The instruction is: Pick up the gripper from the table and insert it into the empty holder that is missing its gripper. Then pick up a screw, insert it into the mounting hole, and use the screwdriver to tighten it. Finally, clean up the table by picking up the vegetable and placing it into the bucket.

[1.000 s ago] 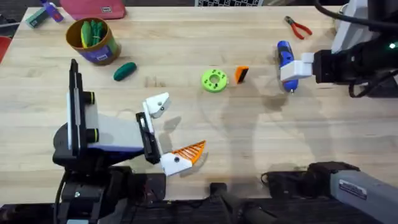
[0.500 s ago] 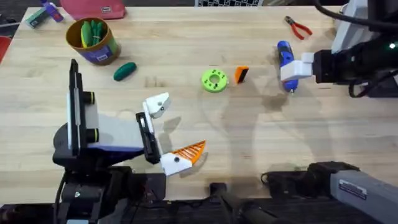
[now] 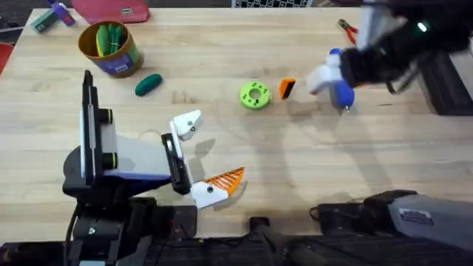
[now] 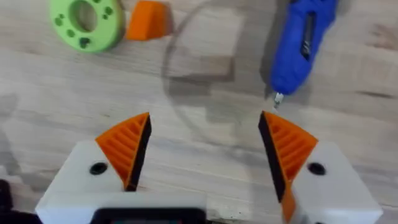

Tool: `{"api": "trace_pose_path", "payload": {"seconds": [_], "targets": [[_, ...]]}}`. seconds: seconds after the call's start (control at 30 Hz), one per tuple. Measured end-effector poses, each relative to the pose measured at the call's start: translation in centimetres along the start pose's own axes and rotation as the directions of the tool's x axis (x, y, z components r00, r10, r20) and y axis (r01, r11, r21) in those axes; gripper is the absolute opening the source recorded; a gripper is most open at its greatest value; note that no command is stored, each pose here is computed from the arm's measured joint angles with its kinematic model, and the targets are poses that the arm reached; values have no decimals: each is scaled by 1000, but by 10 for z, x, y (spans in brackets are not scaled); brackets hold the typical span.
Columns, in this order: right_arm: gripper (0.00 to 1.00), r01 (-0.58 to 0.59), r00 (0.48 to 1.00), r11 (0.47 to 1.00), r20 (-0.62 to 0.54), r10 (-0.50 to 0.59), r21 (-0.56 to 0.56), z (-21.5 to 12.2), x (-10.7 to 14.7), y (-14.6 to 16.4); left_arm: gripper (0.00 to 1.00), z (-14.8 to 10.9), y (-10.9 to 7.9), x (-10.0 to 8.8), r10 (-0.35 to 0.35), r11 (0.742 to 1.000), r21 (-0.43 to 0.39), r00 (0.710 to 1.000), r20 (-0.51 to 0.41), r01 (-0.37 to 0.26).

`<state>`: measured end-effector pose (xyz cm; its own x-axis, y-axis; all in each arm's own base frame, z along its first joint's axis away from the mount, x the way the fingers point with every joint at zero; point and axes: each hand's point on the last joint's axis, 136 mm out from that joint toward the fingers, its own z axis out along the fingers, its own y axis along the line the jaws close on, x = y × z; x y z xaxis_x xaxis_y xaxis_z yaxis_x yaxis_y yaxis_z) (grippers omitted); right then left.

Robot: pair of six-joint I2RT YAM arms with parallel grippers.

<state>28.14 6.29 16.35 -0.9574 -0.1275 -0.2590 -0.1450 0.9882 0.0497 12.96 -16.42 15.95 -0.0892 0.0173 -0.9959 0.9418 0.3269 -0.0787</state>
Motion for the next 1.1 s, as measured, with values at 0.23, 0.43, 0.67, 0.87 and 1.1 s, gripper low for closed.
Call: {"api": "trace_pose_path", "payload": {"seconds": [0.23, 0.43, 0.67, 0.87, 1.1], "targets": [[993, 8, 997, 1000, -82, -9, -15, 3, -47, 38, 987, 0, 0, 0, 0, 1000, 2, 1000, 0, 0], [994, 50, 993, 999, -107, -49, 11, 26, -67, 61, 986, 0, 0, 0, -1, 1000, 2, 1000, 0, 1], [992, 64, 983, 997, -173, -55, 46, 53, -63, 60, 987, 0, 0, 0, 0, 1000, 2, 1000, 0, 0], [960, 62, 977, 996, -206, -49, 59, 67, -62, 58, 986, 0, 0, 0, 0, 1000, 2, 1000, 0, 0], [935, 46, 981, 997, -193, -34, 59, 84, -66, 59, 986, 0, 0, 0, 0, 1000, 2, 1000, 0, 0]]}}
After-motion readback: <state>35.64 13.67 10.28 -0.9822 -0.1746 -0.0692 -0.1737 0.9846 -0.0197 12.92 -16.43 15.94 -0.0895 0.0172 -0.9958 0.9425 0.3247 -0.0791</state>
